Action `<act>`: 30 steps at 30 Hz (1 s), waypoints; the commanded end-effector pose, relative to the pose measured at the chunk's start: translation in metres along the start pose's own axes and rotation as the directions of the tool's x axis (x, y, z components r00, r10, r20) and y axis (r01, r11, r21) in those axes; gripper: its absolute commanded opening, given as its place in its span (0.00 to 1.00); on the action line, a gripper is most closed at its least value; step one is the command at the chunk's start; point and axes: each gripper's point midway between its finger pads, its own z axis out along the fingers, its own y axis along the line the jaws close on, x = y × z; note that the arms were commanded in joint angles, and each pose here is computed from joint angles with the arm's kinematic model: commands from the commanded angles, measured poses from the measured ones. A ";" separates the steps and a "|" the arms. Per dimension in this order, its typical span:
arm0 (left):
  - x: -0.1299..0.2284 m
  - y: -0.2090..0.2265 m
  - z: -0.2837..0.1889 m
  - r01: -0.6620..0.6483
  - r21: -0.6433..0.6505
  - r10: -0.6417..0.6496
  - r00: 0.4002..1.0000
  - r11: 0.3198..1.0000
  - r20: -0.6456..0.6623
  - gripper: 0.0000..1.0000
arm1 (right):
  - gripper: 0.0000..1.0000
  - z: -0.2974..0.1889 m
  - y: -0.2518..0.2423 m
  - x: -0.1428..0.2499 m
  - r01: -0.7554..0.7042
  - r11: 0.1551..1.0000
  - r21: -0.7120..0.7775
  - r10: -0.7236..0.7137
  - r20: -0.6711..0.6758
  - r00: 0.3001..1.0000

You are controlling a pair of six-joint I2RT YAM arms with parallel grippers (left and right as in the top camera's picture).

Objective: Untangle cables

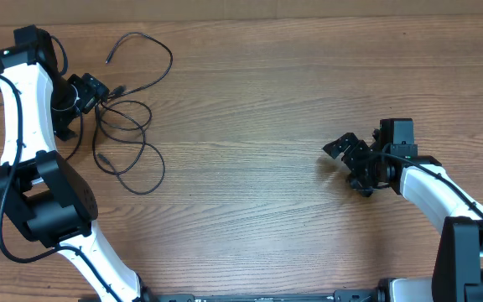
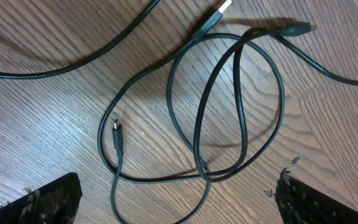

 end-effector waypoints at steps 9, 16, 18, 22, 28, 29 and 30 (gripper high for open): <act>0.000 0.000 0.003 -0.006 -0.008 0.006 1.000 1.000 0.000 1.00 | 1.00 0.006 -0.015 0.001 -0.014 0.998 0.056 0.014 0.004 1.000; 0.000 0.000 0.003 -0.006 -0.008 0.006 1.000 1.000 0.000 1.00 | 1.00 0.002 -0.011 0.000 -0.007 0.999 0.043 0.007 0.017 1.000; 0.000 0.000 0.003 -0.006 -0.008 0.006 1.000 1.000 0.000 1.00 | 1.00 0.000 -0.009 -0.001 -0.004 0.999 0.037 0.004 0.022 1.000; 0.000 -0.001 0.003 -0.005 -0.008 0.005 1.000 1.000 0.001 0.99 | 1.00 -0.008 -0.002 -0.004 0.009 1.000 0.014 -0.010 0.045 0.999; 0.000 0.000 0.003 -0.006 -0.008 0.006 1.000 1.000 0.000 0.99 | 1.00 -0.038 0.024 -0.011 0.062 0.996 -0.069 -0.052 0.130 0.990; 0.000 -0.001 0.003 -0.006 -0.008 0.006 1.000 1.000 0.001 1.00 | 1.00 -0.044 0.028 -0.012 0.073 0.994 -0.085 -0.060 0.147 0.987; 0.000 0.000 0.003 -0.006 -0.008 0.006 1.000 1.000 0.000 0.99 | 1.00 -0.051 0.033 -0.012 0.084 0.991 -0.101 -0.067 0.165 0.984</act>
